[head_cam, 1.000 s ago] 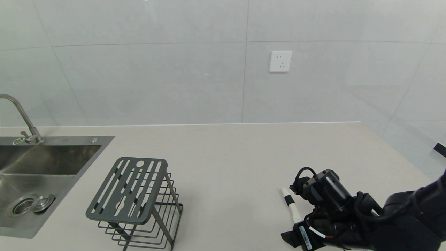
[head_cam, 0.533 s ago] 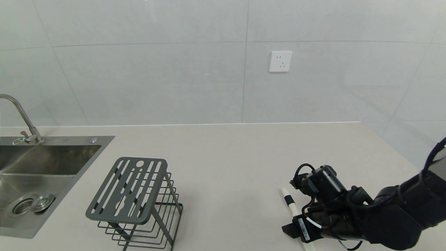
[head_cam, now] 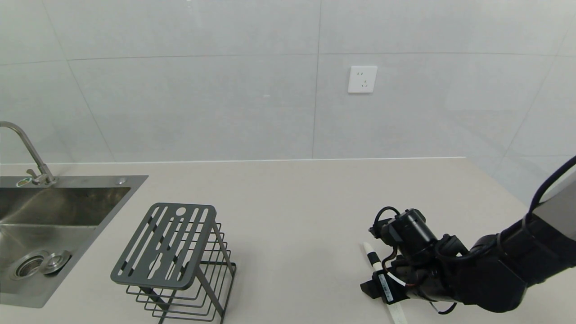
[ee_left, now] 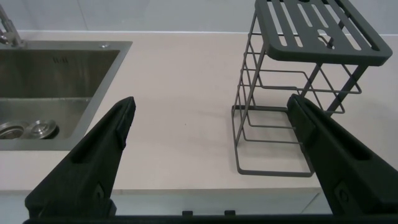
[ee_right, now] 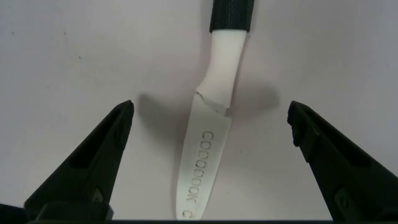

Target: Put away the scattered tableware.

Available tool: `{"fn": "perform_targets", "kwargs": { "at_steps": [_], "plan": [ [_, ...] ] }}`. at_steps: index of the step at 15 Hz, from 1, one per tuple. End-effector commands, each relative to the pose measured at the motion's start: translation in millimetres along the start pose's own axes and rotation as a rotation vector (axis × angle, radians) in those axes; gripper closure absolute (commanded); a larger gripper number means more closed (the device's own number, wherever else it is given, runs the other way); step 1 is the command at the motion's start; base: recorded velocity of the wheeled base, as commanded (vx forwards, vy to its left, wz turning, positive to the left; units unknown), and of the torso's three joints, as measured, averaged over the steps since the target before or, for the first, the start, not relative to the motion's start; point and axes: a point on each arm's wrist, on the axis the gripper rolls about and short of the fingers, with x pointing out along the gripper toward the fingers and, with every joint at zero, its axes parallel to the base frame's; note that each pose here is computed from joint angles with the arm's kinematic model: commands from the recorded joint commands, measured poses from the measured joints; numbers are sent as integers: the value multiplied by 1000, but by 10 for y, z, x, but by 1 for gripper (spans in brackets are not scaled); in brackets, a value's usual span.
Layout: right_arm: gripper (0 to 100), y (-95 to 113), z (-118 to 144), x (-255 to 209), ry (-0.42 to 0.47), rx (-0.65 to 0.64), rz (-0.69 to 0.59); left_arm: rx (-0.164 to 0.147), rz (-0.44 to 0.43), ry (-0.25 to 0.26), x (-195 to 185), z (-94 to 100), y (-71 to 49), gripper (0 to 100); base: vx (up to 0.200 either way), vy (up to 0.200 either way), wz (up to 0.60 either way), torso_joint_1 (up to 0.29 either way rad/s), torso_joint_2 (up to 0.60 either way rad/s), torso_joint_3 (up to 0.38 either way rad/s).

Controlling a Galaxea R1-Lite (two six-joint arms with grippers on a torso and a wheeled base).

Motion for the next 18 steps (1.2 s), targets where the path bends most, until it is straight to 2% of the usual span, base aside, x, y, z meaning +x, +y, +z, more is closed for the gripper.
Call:
{"fn": "perform_targets", "kwargs": {
  "at_steps": [1,8,9,16,18],
  "plan": [
    [0,4,-5,17,3,-2,-8,-1,0,1,1,1,0,0,0,0,0,0,0,0],
    [0,20,-84,133,53,-13,-20,-1,0,1,1,1,0,0,0,0,0,0,0,0],
    [100,20,-89,141,57,-16,-21,-1,0,1,1,1,0,0,0,0,0,0,0,0],
    [100,3,-92,109,49,-9,-22,-1,0,1,1,1,0,0,0,0,0,0,0,0],
    [100,16,35,25,-43,8,4,-1,0,1,1,1,0,0,0,0,0,0,0,0]
  ]
}}
